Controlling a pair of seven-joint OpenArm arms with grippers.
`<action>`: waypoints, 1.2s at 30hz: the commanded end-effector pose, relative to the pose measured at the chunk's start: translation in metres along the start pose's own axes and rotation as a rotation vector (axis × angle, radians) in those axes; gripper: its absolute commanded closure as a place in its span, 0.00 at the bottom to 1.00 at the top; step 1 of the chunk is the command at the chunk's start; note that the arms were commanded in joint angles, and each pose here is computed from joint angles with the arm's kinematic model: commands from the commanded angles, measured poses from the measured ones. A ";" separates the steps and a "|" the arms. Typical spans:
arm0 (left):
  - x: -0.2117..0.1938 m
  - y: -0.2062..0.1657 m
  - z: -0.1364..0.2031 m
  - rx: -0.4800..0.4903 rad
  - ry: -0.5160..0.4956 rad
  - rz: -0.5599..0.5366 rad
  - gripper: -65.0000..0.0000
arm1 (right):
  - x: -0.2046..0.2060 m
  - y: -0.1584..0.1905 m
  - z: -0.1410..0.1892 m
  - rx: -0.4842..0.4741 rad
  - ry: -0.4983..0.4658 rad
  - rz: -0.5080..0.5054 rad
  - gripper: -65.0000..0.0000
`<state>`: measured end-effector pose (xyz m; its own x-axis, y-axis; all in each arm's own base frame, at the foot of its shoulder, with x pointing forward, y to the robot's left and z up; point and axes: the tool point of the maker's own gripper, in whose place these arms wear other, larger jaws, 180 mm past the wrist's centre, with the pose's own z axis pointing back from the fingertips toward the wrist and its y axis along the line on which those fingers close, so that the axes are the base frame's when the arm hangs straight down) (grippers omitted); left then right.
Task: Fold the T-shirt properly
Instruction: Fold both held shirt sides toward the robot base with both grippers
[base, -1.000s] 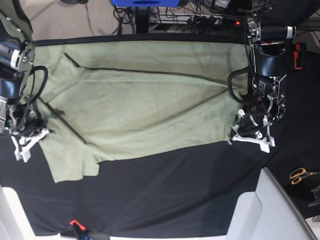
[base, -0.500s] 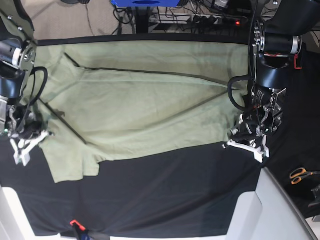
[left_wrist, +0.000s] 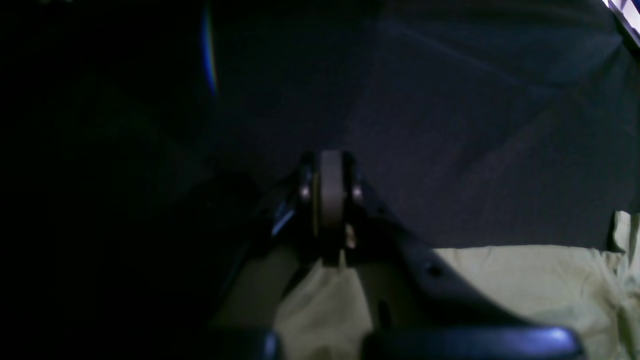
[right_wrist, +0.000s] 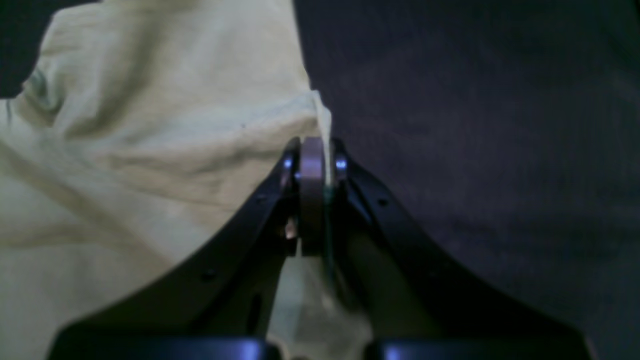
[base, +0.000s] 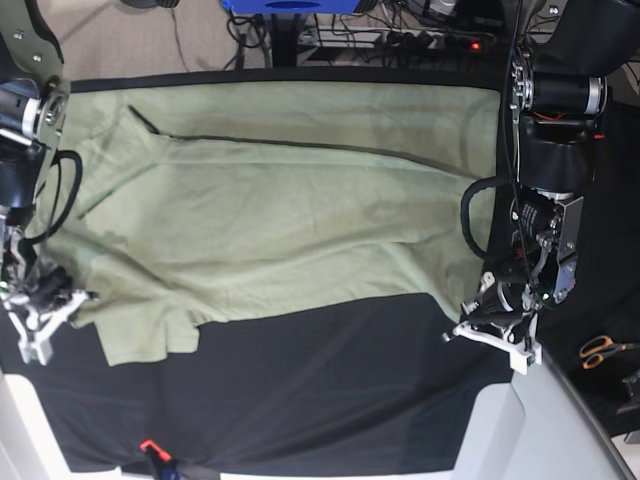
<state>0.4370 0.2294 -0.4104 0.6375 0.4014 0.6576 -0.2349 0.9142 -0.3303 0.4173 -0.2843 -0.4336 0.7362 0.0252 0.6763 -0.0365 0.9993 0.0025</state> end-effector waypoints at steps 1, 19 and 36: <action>0.030 -0.007 0.004 -0.020 -0.067 -0.007 1.00 | 0.033 -0.006 0.006 -0.011 -0.091 0.028 1.00; 0.014 0.014 0.018 0.006 -0.068 -0.038 1.00 | 0.034 -0.007 0.003 -0.011 -0.143 0.062 1.00; -0.017 0.001 0.044 -0.050 -0.076 -0.094 1.00 | -0.020 -0.037 0.009 -0.054 -0.040 0.073 1.00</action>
<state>0.3800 0.2216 -0.4114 0.6403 0.3202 0.6982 -0.1529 0.9439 -0.2927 0.3798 -0.3128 -0.4625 0.7515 0.0910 0.6535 -0.0602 0.9958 -0.0695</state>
